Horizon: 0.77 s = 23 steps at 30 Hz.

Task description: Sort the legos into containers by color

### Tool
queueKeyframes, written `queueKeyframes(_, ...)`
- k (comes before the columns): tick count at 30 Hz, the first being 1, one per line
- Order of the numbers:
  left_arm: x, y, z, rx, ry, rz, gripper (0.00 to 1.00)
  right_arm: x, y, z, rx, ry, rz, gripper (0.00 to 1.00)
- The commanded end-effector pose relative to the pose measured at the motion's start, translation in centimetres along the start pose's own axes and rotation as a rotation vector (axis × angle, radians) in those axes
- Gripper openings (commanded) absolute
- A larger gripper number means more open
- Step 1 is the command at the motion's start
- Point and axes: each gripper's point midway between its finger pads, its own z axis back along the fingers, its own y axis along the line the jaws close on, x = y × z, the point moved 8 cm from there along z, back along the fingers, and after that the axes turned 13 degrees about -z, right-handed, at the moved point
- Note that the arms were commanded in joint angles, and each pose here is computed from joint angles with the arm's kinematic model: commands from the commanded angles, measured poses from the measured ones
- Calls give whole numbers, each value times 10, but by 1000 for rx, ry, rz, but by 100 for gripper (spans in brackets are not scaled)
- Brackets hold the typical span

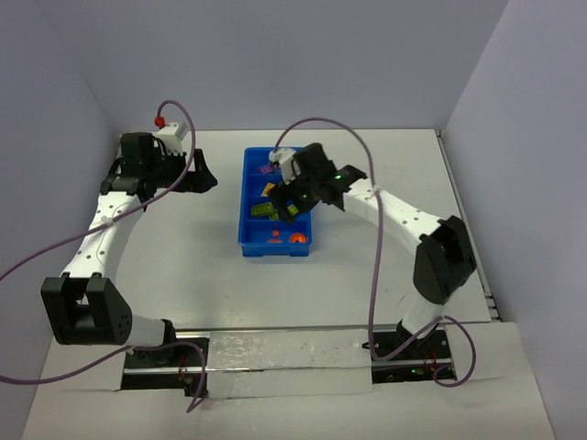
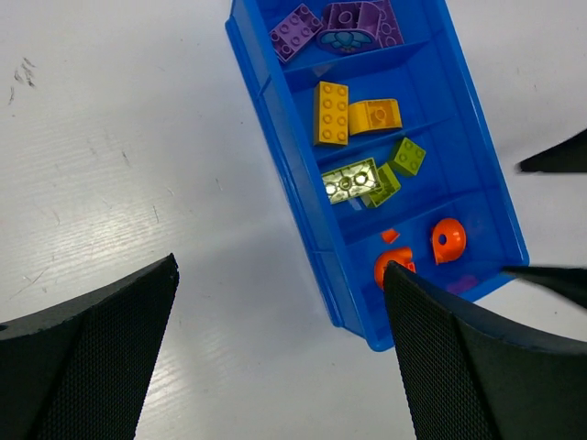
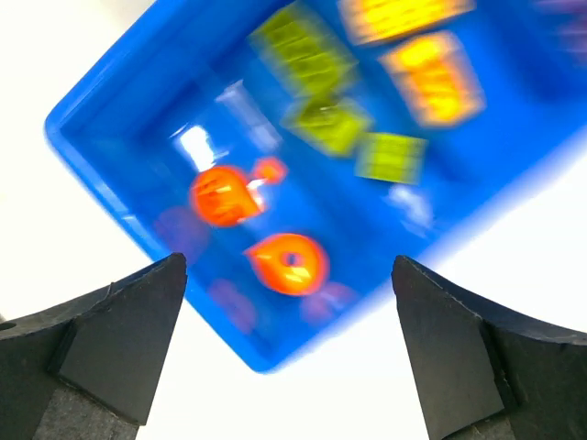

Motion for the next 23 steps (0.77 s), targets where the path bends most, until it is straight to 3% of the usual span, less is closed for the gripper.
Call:
queueKeyframes(1,16,14,-9,9,-57,30,99,34,-48,59,-136,-200,-121,100)
queueKeyframes(11,-5,56,-22,205,4,69,99,-1,-157,104,-398,-293,-386,100)
queueKeyframes(23,-30,84,-20,273,45,106,99,-27,-183,103,-449,-295,-472,100)
